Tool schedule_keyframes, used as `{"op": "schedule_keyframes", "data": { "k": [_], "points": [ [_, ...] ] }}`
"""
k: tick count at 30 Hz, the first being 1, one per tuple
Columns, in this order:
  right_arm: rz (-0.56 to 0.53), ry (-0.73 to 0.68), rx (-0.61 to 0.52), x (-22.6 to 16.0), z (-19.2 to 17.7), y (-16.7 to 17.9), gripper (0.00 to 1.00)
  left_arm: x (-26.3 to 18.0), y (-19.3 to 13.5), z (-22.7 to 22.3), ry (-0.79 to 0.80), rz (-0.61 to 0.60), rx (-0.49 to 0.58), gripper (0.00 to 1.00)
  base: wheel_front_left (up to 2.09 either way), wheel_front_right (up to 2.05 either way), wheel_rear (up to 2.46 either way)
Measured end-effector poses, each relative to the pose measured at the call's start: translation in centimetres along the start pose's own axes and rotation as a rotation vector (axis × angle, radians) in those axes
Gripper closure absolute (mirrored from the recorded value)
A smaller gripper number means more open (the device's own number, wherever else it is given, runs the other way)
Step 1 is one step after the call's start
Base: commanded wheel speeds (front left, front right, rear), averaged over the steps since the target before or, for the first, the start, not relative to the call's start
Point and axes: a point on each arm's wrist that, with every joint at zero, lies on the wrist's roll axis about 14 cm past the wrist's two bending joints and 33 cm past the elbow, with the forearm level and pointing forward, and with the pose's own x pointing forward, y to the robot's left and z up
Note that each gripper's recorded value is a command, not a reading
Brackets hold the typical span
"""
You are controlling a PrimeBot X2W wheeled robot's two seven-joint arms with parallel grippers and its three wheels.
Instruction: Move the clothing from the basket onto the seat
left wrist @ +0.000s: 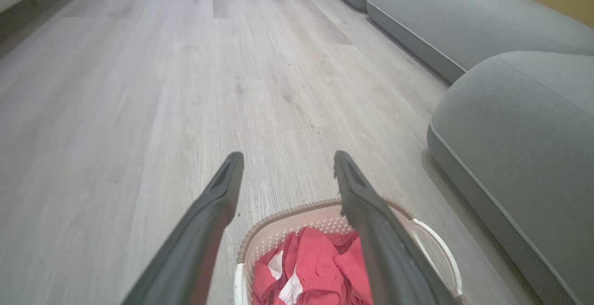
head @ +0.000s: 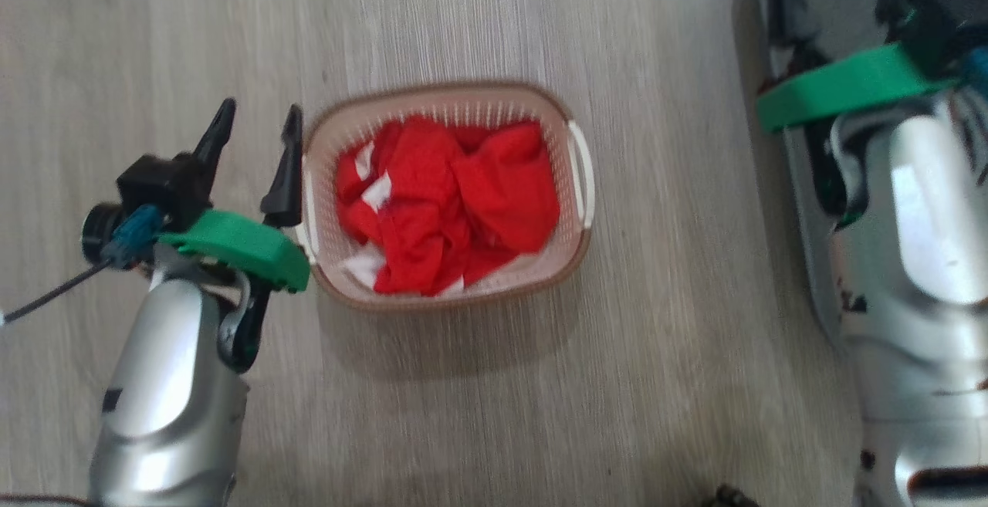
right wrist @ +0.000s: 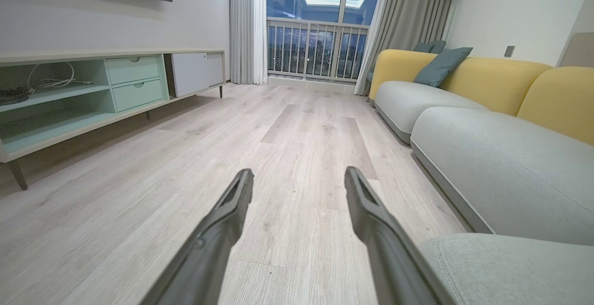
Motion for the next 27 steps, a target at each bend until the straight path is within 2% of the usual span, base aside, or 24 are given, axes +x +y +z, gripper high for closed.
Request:
{"op": "schedule_keyframes", "data": {
  "k": [9,16,22,27],
  "points": [
    [0.021,0.011,-0.025,4.3,-5.3,0.1,0.00,3.8,-2.7,-9.1,0.176,-0.116,-0.061,0.00,0.00,0.00,0.00],
    [0.032,0.077,-0.036,5.3,-11.1,0.0,0.00,4.4,-5.1,-17.2,0.347,-0.216,-0.077,0.00,0.00,0.00,0.00],
    [0.030,0.143,-0.047,4.5,-14.9,-0.5,0.00,5.6,-7.4,-21.2,0.418,-0.320,-0.040,0.00,0.00,0.00,0.00],
    [0.020,0.171,-0.047,3.7,-16.5,-1.3,0.00,7.8,-9.2,-22.8,0.417,-0.417,0.045,0.00,0.00,0.00,0.00]
  ]
}}
